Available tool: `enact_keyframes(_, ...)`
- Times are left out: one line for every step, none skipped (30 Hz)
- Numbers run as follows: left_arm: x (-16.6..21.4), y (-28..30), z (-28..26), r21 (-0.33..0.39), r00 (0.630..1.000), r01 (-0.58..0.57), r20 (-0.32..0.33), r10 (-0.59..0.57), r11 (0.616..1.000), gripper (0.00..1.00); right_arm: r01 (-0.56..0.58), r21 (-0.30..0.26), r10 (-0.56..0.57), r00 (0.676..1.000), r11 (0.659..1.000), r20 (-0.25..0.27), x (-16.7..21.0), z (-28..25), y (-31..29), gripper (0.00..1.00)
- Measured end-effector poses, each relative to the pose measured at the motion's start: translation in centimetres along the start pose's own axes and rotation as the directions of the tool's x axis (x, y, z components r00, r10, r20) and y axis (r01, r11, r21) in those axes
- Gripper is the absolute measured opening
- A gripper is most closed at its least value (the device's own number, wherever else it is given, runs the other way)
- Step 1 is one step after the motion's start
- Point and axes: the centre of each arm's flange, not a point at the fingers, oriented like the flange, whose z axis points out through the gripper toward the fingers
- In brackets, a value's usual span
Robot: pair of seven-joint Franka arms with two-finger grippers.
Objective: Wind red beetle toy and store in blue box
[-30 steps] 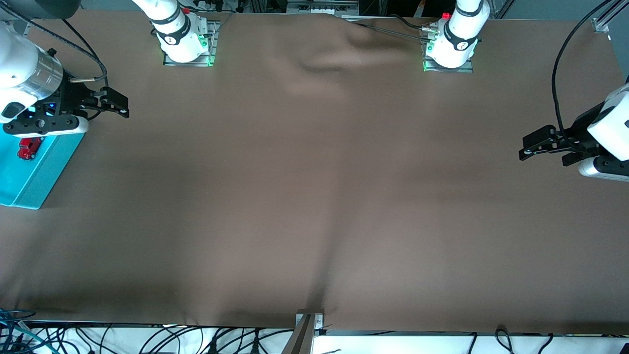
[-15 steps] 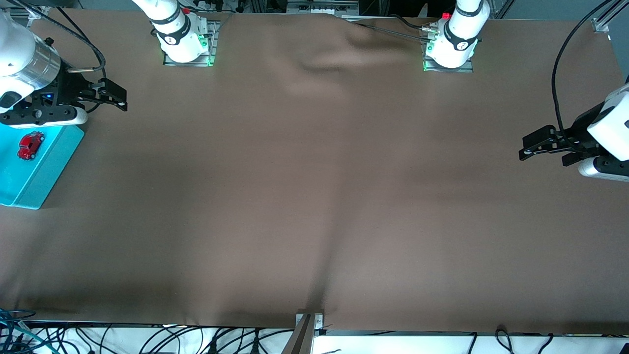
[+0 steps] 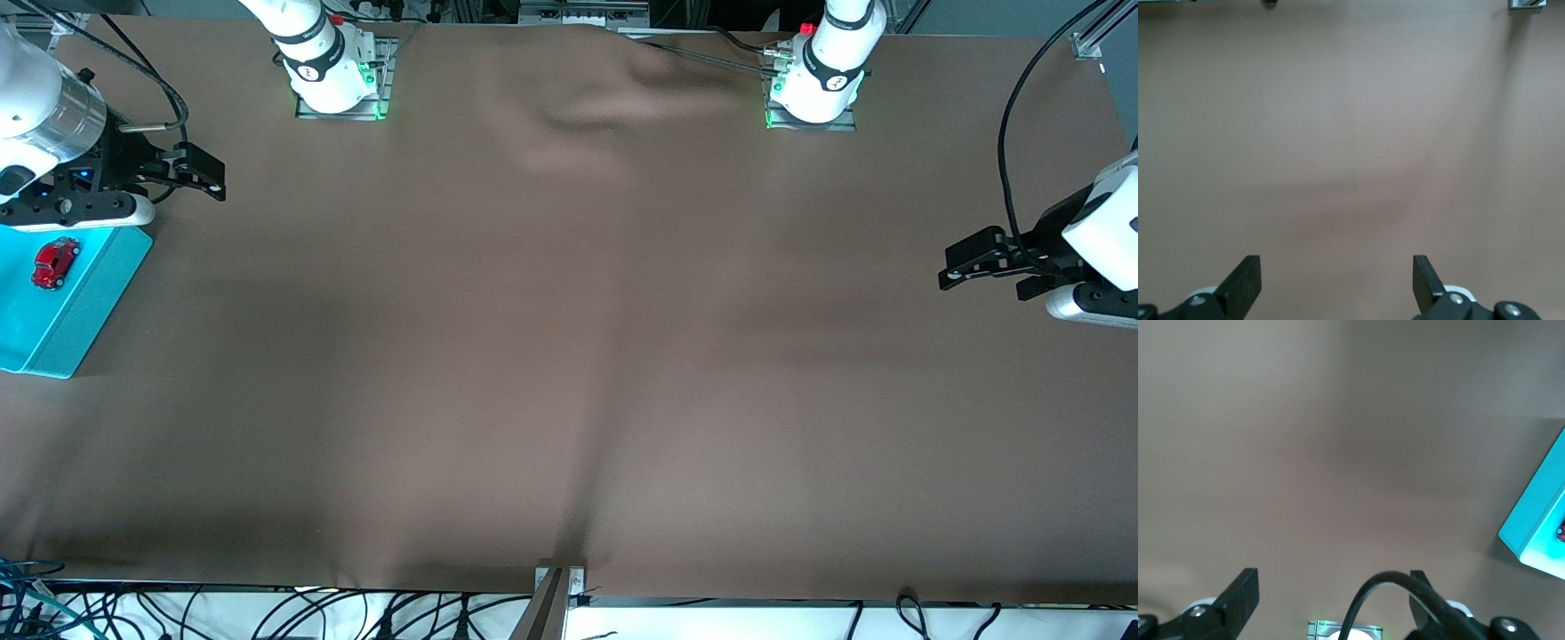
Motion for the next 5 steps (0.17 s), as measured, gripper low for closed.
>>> enact_keyframes(0.00,0.00,0.00,0.000,1.000,0.000,0.000,0.000,1.000,1.00,0.000,0.000,0.000,1.000,1.000,0.005,-0.05,0.04,0.00,1.00)
enact_keyframes(0.00,0.00,0.00,0.000,1.000,0.000,0.000,0.000,1.000,1.00,0.000,0.000,0.000,1.000,1.000,0.008,-0.09,0.07,-0.01,1.00)
enact_keyframes(0.00,0.00,0.00,0.000,1.000,0.000,0.000,0.000,1.000,1.00,0.000,0.000,0.000,1.000,1.000,0.011,-0.12,0.10,-0.02,1.00)
enact_keyframes(0.00,0.00,0.00,0.000,1.000,0.000,0.000,0.000,1.000,1.00,0.001,-0.001,-0.001,1.000,1.000,0.013,-0.14,0.11,-0.03,1.00)
enact_keyframes(0.00,0.00,0.00,0.000,1.000,0.000,0.000,0.000,1.000,1.00,0.001,-0.001,-0.001,1.000,1.000,0.014,-0.15,0.12,-0.04,1.00)
